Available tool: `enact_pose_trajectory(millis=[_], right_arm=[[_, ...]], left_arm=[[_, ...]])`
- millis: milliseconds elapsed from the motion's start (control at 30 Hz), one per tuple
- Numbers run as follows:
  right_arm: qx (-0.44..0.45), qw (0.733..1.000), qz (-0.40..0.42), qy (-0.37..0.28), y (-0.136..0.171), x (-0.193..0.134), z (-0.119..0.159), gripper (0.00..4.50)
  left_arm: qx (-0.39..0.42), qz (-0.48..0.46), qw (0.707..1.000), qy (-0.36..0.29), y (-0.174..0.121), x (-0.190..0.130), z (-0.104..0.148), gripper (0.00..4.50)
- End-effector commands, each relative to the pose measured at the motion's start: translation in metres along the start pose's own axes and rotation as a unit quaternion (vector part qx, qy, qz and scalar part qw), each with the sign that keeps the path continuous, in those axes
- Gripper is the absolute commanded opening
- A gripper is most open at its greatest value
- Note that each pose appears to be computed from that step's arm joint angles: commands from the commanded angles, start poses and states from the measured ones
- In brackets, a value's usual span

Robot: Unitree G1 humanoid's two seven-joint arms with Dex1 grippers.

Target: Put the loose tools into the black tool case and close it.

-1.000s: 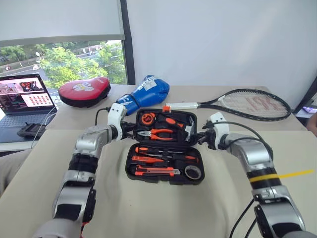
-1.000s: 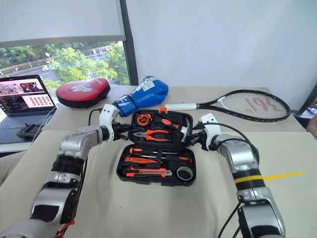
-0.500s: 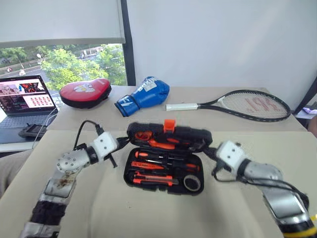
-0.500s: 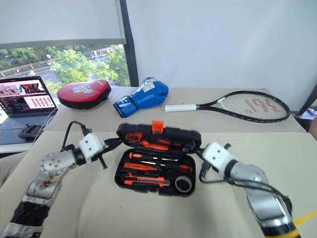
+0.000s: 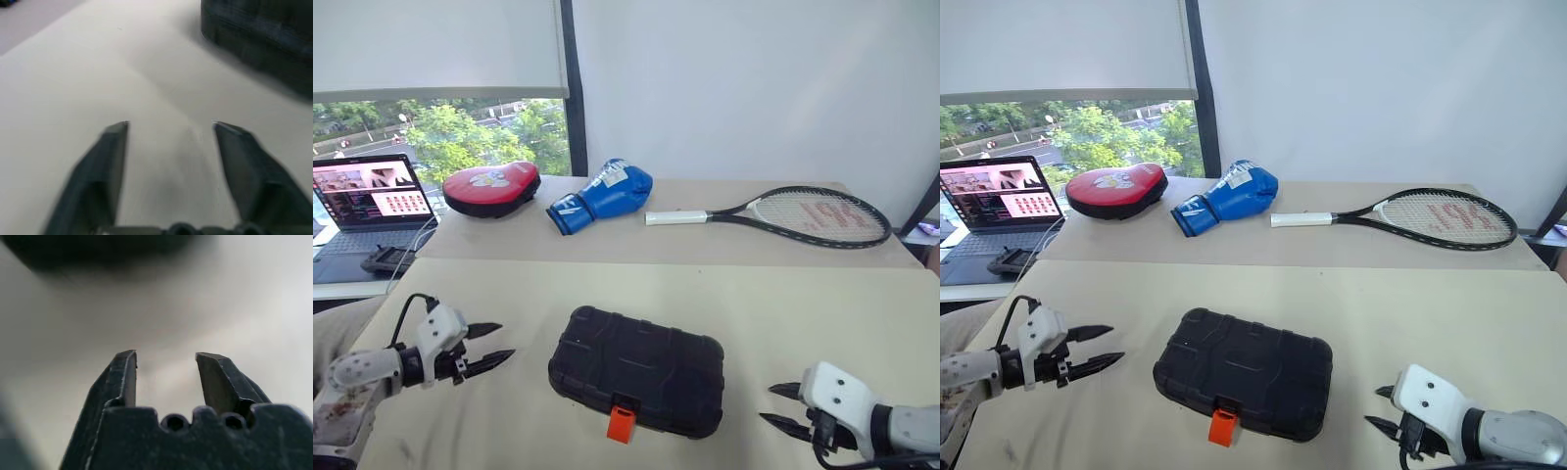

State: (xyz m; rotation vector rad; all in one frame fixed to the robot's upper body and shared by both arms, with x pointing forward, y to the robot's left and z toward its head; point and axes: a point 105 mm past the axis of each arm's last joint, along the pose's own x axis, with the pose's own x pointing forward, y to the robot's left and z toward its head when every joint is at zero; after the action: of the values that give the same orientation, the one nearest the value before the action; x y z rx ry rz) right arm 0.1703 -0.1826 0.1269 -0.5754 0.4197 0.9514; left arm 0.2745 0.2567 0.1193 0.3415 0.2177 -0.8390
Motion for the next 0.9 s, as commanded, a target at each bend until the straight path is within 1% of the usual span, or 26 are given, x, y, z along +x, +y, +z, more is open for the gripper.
enact_pose_trajectory(millis=[33,67,100,133,167,200,233,267,300,367,400,433,467,500,633,833,900], right_arm=[[0.034,0.996,0.05,-0.062,0.018,0.001,0.028,1.9],[0.054,0.993,0.076,-0.079,0.025,0.006,0.034,1.65],[0.069,0.989,0.094,-0.089,0.03,0.008,0.038,1.52],[0.064,0.988,0.114,-0.075,0.036,0.013,0.037,1.16],[0.059,0.987,0.139,-0.054,0.042,0.019,0.033,0.82],[0.051,0.986,0.155,-0.033,0.045,0.024,0.03,0.52],[0.039,0.985,0.168,-0.017,0.047,0.028,0.027,0.17],[0.032,0.984,0.176,-0.013,0.048,0.031,0.028,0.03],[0.03,0.983,0.18,-0.015,0.047,0.035,0.03,0.0],[0.005,0.982,0.191,0.002,0.044,0.047,0.03,0.0],[-0.004,0.983,0.183,0.015,0.037,0.055,0.029,0.0],[-0.02,0.984,0.175,0.029,0.031,0.061,0.027,0.0],[-0.031,0.986,0.158,0.034,0.022,0.067,0.028,0.0],[-0.027,0.991,0.127,0.034,0.007,0.075,0.03,0.0],[-0.017,0.998,0.049,0.036,-0.038,0.092,0.042,0.0],[-0.021,0.999,-0.031,0.032,-0.099,0.111,0.056,0.0],[-0.03,0.998,-0.044,0.027,-0.117,0.119,0.06,0.0]], left_arm=[[-0.026,-0.001,0.998,-0.051,0.002,0.007,0.032,3.56],[-0.035,-0.012,0.997,-0.061,-0.001,0.012,0.039,3.57],[-0.042,-0.02,0.997,-0.066,-0.004,0.014,0.043,3.57],[-0.058,-0.035,0.995,-0.073,-0.007,0.017,0.049,3.57],[-0.068,-0.054,0.993,-0.078,-0.011,0.018,0.056,3.06],[-0.074,-0.068,0.992,-0.081,-0.014,0.018,0.062,2.92],[-0.078,-0.082,0.99,-0.082,-0.018,0.018,0.067,2.5],[-0.078,-0.097,0.989,-0.08,-0.021,0.018,0.071,2.21],[-0.079,-0.109,0.988,-0.078,-0.024,0.017,0.074,1.71],[-0.079,-0.149,0.983,-0.068,-0.034,0.013,0.08,1.05],[-0.077,-0.171,0.98,-0.062,-0.04,0.01,0.083,0.73],[-0.079,-0.19,0.977,-0.059,-0.045,0.007,0.087,0.3],[-0.083,-0.204,0.974,-0.055,-0.049,0.004,0.089,0.01],[-0.084,-0.222,0.97,-0.048,-0.055,0.0,0.091,0.01],[-0.079,-0.254,0.964,-0.029,-0.069,-0.009,0.096,0.01],[-0.064,-0.238,0.969,-0.031,-0.073,-0.011,0.097,0.01],[-0.052,-0.229,0.971,-0.035,-0.073,-0.01,0.099,0.01]])
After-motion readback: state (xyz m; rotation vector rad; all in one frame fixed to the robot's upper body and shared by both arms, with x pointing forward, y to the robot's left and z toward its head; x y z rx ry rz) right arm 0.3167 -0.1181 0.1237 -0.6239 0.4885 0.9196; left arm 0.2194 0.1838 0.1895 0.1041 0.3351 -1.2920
